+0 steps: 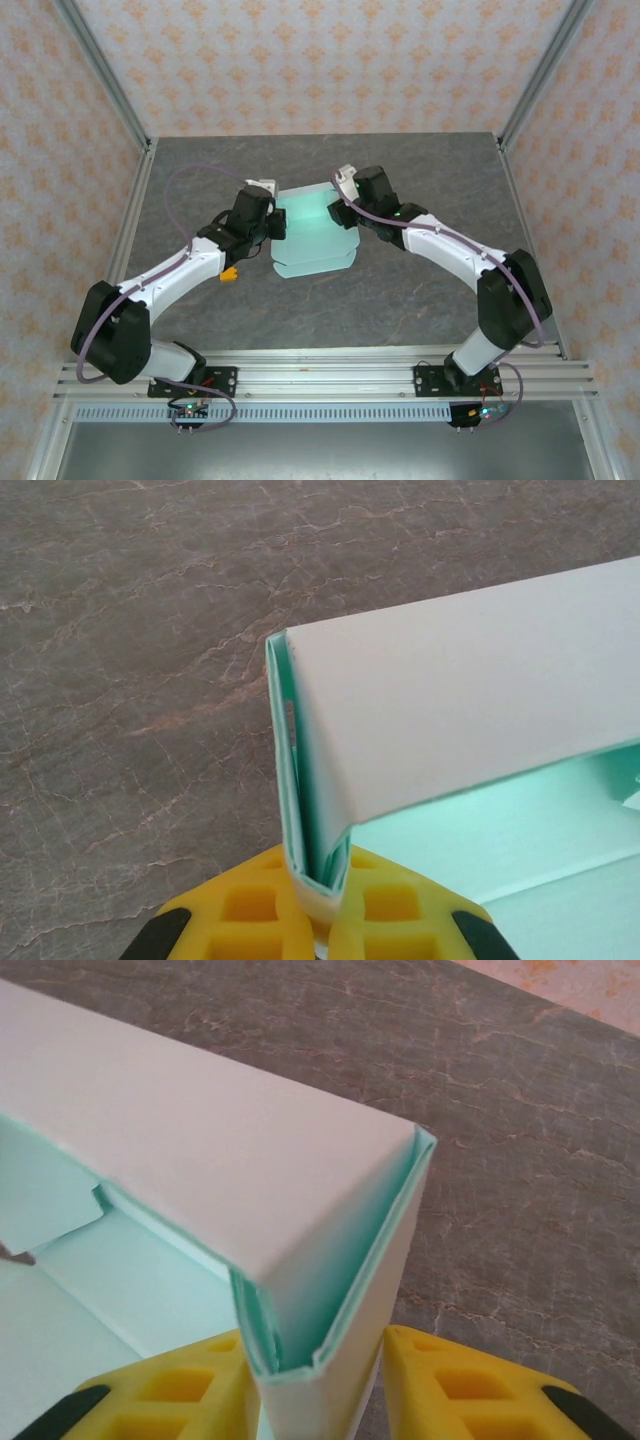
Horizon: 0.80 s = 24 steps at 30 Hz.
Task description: Fold the paper box
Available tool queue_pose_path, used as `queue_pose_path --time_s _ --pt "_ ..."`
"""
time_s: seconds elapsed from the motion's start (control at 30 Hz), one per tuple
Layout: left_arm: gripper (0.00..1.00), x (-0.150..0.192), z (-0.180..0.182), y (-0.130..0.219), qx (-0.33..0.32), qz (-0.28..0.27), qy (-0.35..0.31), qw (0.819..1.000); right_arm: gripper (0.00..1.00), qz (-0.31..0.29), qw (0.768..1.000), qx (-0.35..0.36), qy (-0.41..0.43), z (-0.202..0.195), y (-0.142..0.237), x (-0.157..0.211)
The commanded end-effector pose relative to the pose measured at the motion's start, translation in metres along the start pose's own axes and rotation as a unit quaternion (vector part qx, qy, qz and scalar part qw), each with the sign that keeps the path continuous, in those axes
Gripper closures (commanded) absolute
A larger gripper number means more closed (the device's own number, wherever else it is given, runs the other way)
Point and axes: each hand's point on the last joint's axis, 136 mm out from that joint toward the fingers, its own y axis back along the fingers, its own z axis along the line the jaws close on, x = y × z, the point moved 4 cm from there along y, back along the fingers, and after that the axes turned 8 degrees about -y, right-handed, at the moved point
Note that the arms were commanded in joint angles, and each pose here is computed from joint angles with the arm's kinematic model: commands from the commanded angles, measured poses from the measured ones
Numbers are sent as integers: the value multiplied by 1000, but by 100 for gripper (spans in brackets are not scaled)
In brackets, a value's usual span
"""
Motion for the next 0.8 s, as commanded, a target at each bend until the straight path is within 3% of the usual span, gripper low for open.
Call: queue_pose_path --time_s 0.0,0.33,0.77 --pt "100 -8 -6 12 17 -14 -8 1000 71 -41 997 61 -36 -3 -2 -21" --pt "100 -8 -9 13 22 -14 -4 1000 77 -48 969 231 -77 -19 -2 -16" --pt "100 -7 -8 13 19 -14 -2 1000 81 -61 929 350 -101 -37 -1 -10"
